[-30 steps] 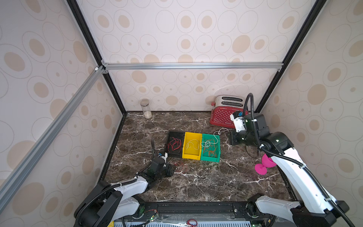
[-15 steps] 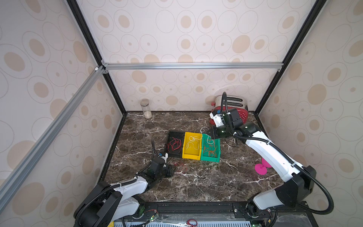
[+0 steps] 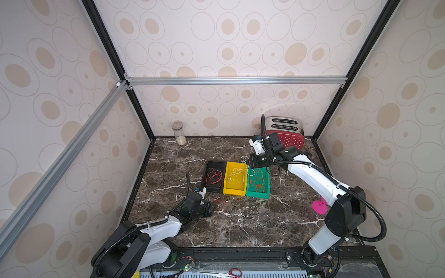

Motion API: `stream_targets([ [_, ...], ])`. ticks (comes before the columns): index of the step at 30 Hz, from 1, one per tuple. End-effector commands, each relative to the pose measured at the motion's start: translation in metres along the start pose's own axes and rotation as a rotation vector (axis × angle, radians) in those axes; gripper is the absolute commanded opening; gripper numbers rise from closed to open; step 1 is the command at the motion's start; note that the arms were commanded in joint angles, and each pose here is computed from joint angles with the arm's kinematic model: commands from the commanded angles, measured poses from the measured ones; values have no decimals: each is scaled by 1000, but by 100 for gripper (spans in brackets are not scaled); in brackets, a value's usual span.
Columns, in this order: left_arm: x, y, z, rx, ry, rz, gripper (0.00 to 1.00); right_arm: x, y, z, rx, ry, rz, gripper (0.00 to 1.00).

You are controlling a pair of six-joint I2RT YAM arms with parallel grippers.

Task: Untangle and sort cables by color
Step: Place the cable in the container.

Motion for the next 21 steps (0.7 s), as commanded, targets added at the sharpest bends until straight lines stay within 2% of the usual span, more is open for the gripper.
stream_targets([
  [1, 3, 0, -1, 3, -3, 5, 44, 19, -6, 4, -9, 30, 28, 0],
  [12, 5, -2, -5, 11, 0, 7, 44, 25, -63, -13, 64, -56, 42, 0],
  [21, 4, -2, -5, 13, -3, -9, 44, -1, -106, -26, 88, -106, -70, 0],
])
Point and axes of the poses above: each gripper's point midway between its finger pads, its own y axis back along the fingers, its own x axis along the line the jaws close on, z = x × y, the point moved 8 cm from there along y, back along the fingers, and after that the axes turned 4 degrees about -y, right-handed, at the moved point
